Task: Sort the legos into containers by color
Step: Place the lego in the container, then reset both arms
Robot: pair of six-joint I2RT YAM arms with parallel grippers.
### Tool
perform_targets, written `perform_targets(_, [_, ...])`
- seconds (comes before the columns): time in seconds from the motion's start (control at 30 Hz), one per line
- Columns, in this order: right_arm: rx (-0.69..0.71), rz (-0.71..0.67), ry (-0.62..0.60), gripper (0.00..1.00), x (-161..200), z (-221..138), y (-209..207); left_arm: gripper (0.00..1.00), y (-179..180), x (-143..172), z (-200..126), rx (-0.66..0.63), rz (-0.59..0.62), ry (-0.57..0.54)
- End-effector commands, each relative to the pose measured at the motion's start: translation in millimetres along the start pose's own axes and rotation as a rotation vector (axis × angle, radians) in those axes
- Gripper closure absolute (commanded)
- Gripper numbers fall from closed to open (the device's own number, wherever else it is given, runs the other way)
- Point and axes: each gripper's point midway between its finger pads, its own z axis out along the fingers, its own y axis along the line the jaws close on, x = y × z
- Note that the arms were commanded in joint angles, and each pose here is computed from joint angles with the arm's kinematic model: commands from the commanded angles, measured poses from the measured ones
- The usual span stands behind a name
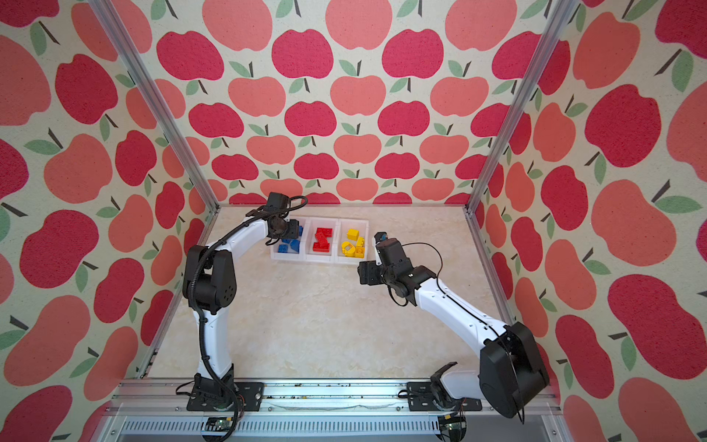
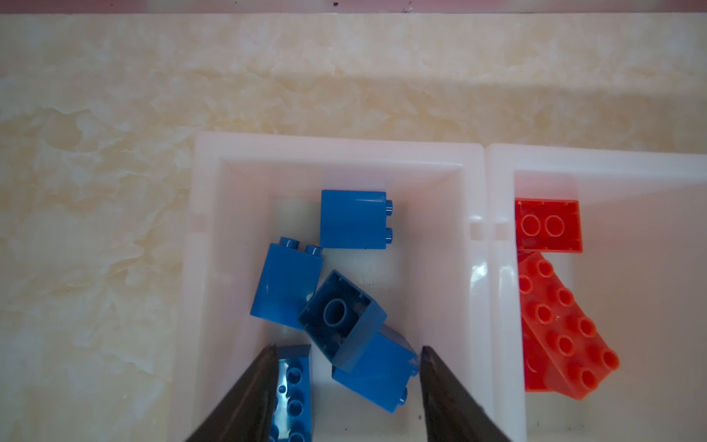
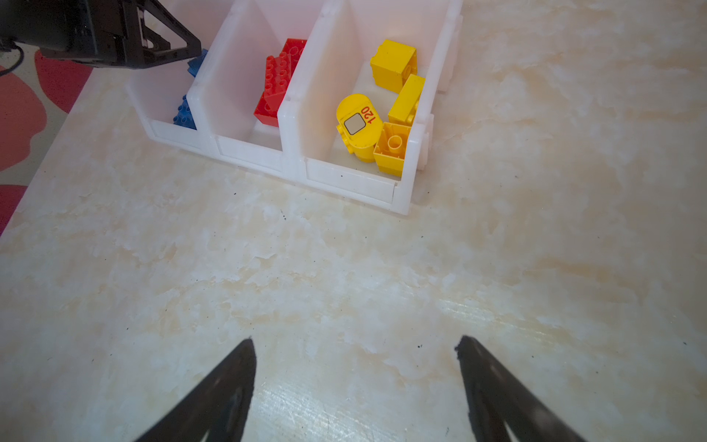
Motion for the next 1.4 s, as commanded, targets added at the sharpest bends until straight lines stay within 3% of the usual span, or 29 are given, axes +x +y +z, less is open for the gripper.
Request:
perform_targets(0.0, [-0.004, 0.014, -0.004, 0.15, 1, -4, -2, 0.28, 1, -6, -3, 0.007, 0.001, -0.021])
perform_targets(0.27, [-0.002, 0.007, -0.006, 0.15, 0, -4, -2, 0.23, 2, -5, -25, 0.011, -0.02, -0.059])
perform_targets(0.67, [0.064, -0.033, -0.012, 0.14, -5, -10, -21, 0.16, 10, 15, -89, -0.012, -0.045, -0.188])
perform_targets(0.8, [0.122, -0.041, -0.016, 0.09, -7, -13, -45, 0.1, 18, 35, -109, -0.019, -0.063, -0.236])
perform_targets(0.9, [0.199, -0.048, -0.03, 0.02, -12, -18, -70, 0.0, 28, 46, -124, -0.038, -0.078, -0.277])
perform_targets(1.23, [0.477, -0.048, -0.127, 0.01, -24, -41, -166, 0.01, 80, 73, -151, -0.137, -0.146, -0.377])
perform_targets(1.37, [0.508, -0.066, -0.17, 0.01, -19, -34, -193, 0.01, 106, 79, -163, -0.178, -0.133, -0.468])
